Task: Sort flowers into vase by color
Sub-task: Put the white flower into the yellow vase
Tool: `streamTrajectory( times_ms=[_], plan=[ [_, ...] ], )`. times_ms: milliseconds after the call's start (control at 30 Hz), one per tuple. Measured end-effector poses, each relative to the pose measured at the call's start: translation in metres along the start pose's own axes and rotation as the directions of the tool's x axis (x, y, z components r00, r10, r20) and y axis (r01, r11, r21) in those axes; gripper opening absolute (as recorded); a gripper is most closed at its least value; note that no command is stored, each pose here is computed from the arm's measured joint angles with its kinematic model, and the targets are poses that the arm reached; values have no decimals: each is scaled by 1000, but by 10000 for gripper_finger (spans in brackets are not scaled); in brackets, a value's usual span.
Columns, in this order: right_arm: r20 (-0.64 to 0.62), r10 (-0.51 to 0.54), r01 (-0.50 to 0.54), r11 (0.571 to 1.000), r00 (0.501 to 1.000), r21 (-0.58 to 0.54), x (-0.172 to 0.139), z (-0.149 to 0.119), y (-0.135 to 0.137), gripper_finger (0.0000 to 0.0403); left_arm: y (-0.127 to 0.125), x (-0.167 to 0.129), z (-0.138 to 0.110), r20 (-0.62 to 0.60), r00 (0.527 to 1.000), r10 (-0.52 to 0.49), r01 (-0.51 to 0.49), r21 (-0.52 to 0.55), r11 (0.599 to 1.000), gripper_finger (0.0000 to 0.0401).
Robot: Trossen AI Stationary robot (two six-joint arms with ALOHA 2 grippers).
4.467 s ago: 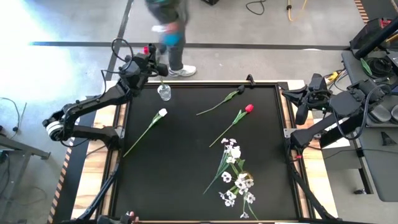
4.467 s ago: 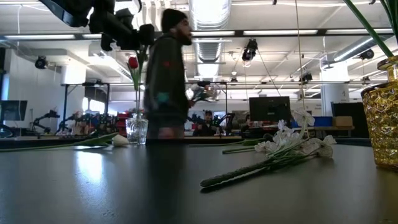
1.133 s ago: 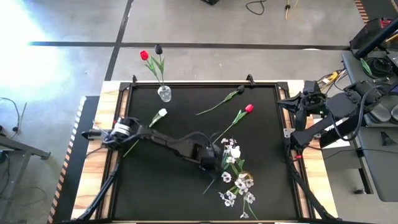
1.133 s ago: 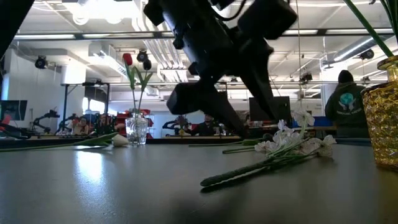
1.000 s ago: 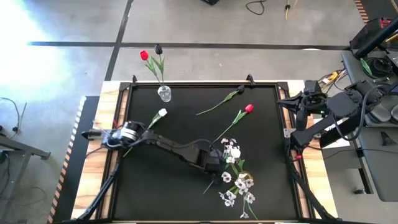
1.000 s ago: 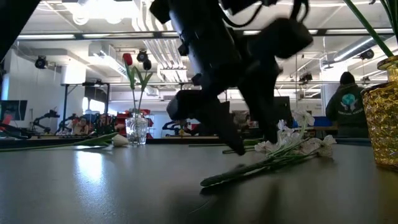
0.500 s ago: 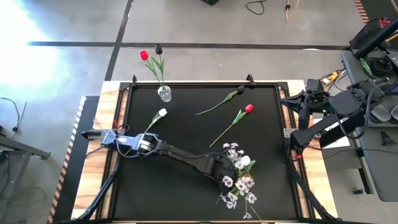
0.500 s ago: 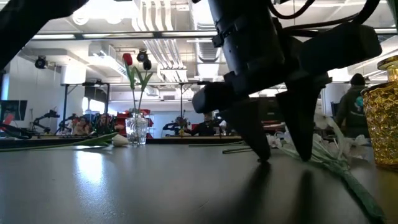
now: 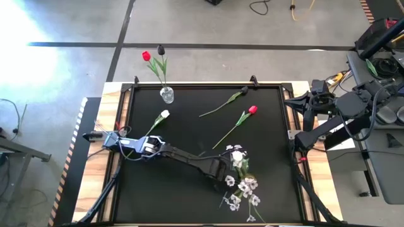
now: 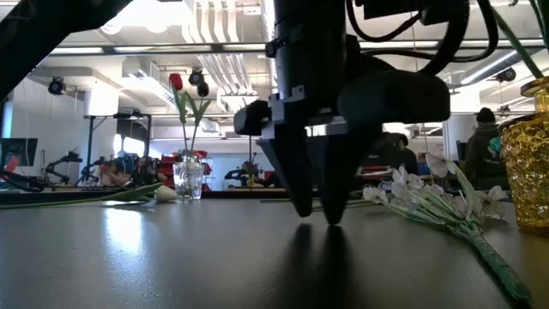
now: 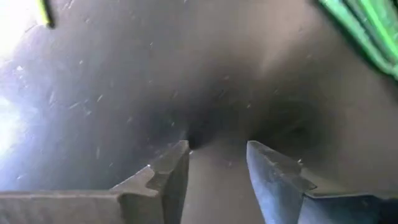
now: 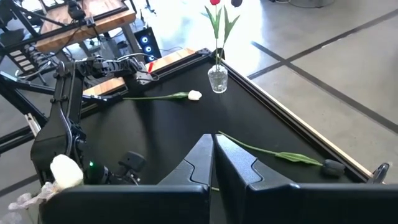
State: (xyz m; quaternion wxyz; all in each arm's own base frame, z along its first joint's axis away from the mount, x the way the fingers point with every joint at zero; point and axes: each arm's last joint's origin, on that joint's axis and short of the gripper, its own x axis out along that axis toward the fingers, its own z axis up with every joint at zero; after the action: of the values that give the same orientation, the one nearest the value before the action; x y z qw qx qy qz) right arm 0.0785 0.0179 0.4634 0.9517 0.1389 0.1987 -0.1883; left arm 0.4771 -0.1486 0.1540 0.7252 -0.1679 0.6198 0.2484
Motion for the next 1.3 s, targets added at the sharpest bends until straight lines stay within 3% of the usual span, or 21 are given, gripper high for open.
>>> streamTrajectory(
  times_ms=[333, 500, 900, 1067, 1300],
  plan=[
    [-5, 5, -6, 1000, 1000, -7, 0, 0, 0, 9, -2, -14, -18, -33, 998, 52, -50, 76, 996, 86],
    [-6, 7, -7, 1000, 1000, -8, 0, 0, 0, 9, 2, -16, -25, -42, 990, 133, -125, 143, 982, 76],
    [-23, 25, -25, 999, 999, -23, 1, -1, 2, 9, 8, -16, -40, -62, 961, 268, -225, 388, 894, 75],
    [-24, 25, -26, 999, 999, -26, 1, -1, 2, 9, 15, -10, -50, -72, 951, 302, -242, 439, 865, 75],
    [-23, 25, -26, 999, 999, -35, 1, -1, 2, 9, 49, -18, -69, -15, 982, 188, -167, 397, 903, 75]
  ],
)
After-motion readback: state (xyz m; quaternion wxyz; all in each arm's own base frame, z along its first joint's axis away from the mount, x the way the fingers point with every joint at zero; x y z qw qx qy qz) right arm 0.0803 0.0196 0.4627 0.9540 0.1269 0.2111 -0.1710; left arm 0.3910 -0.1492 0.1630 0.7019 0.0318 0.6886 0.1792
